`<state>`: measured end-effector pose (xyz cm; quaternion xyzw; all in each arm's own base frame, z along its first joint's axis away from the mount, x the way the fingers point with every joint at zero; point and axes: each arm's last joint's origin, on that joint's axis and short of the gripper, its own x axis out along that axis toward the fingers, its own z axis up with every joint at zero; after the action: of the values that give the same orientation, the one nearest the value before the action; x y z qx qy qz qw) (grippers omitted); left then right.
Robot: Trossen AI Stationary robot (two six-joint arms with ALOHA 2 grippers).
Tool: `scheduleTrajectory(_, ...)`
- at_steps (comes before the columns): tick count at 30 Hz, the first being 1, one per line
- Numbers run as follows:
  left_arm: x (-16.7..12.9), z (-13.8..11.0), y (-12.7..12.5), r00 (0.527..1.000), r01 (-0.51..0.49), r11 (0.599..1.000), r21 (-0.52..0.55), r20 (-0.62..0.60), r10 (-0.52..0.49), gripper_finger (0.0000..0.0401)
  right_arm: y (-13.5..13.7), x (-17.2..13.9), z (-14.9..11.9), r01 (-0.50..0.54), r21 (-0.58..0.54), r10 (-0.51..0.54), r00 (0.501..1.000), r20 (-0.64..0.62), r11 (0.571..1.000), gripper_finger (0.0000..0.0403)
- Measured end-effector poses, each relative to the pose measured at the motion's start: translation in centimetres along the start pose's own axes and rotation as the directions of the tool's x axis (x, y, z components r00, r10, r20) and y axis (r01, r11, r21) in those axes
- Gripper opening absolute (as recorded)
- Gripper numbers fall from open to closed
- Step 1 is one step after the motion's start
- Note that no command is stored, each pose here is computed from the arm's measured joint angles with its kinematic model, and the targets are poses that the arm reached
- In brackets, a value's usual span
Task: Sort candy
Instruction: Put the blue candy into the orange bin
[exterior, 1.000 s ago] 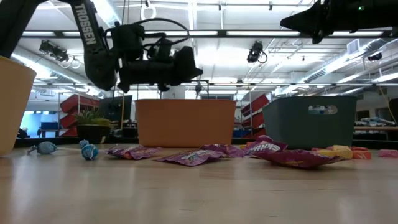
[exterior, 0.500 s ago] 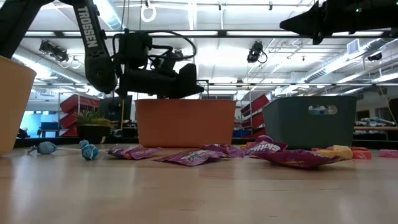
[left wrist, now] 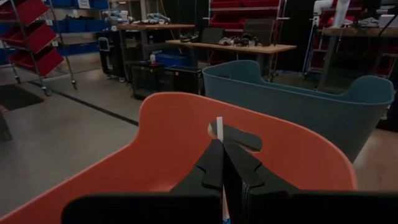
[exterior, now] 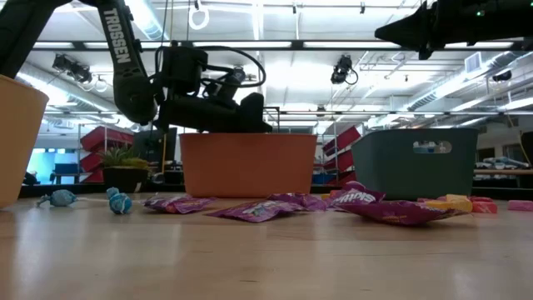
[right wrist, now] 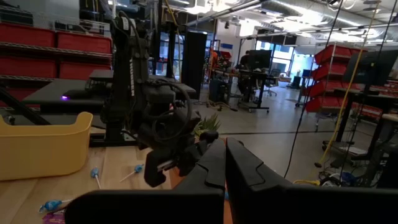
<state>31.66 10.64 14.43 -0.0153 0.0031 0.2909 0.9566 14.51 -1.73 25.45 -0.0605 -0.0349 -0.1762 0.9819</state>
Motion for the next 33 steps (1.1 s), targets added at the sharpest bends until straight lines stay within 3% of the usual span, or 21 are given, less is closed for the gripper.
scheduleTrajectory(33, 0.0, -0.14, 0.09, 0.999, -0.03, 1.0, 0.006, -0.014, 0.03, 0.0008, 0.0, 0.0, 0.0, 0.0, 0.0, 0.0, 1.0, 0.0, 1.0, 0.0)
